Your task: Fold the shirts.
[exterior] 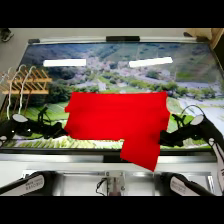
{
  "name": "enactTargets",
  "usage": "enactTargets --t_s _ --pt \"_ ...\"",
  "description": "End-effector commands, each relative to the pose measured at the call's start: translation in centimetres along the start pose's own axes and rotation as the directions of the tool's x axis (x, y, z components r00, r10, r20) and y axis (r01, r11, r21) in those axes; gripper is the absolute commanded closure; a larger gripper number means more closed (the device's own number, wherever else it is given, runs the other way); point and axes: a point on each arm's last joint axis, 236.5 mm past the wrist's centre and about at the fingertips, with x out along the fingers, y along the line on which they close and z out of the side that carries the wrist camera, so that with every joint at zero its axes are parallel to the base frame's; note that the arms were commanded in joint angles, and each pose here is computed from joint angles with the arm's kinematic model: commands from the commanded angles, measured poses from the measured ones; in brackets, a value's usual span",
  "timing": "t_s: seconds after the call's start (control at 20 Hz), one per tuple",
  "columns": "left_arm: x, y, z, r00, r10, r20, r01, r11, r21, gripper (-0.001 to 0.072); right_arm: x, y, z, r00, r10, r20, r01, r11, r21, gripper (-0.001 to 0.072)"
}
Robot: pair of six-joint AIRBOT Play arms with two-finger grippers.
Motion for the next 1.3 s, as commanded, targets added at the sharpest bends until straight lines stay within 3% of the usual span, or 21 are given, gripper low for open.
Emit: enactTargets --t_s 0.0,0.2,0.4,0.55,0.75,1.0,1.05,1.1,1.15,1.25 --pt "-0.1 0.0 0.3 1.0 0.001 0.012 -0.001 1.0 0.017 0.0674 0.0 1.0 0.7 0.999 0.042 0.033 -0.042 0.999 0.007 0.064" --pt "-2.6 -1.8 3.0 0.997 -0.015 0.071 0.001 0.982 0.19 0.0675 -5.5 3.5 4.9 0.975 0.063 0.213 -0.042 0.994 -0.101 0.0642" --pt "-8.0 -5.7 11.1 0.955 -0.017 0.297 -0.07 0.957 0.281 0.0677 -13.4 5.8 12.8 0.887 0.05 0.459 0.001 0.994 -0.11 0.0642" --pt "-10.3 -7.8 17.6 0.91 -0.028 0.413 -0.082 0.966 0.246 0.0676 -14.9 8.0 19.0 0.855 0.056 0.515 0.031 0.987 -0.159 0.0642" --pt "-7.7 -7.3 23.0 0.927 -0.03 0.374 -0.022 0.991 0.133 0.0675 -13.9 9.5 27.1 0.814 0.059 0.578 0.016 0.992 -0.124 0.0642" --pt "-2.8 -6.2 25.6 0.948 -0.062 0.311 0.046 0.997 0.06 0.0663 -9.3 7.6 29.4 0.863 0.046 0.503 -0.02 0.998 -0.056 0.063" --pt "-1.9 -6.6 25.6 0.95 -0.09 0.299 0.079 0.996 0.046 0.0511 -9.0 7.4 29.3 0.869 0.041 0.494 -0.013 0.998 -0.06 0.0484" --pt "-1.4 -6.9 25.6 0.95 -0.112 0.292 0.107 0.994 0.033 0.0234 -9.3 7.5 29.1 0.87 0.045 0.492 -0.002 0.996 -0.087 0.0149" --pt "-1.6 -7.2 25.6 0.95 -0.124 0.286 0.119 0.992 0.036 0.0033 -10.0 7.4 28.5 0.876 0.044 0.481 0.023 0.991 -0.132 0.0055" --pt "-3.1 -7.8 25.1 0.956 -0.147 0.254 0.127 0.988 0.09 0.0038 -11.6 5.1 26.6 0.905 -0.032 0.424 0.112 0.98 -0.166 0.0047"
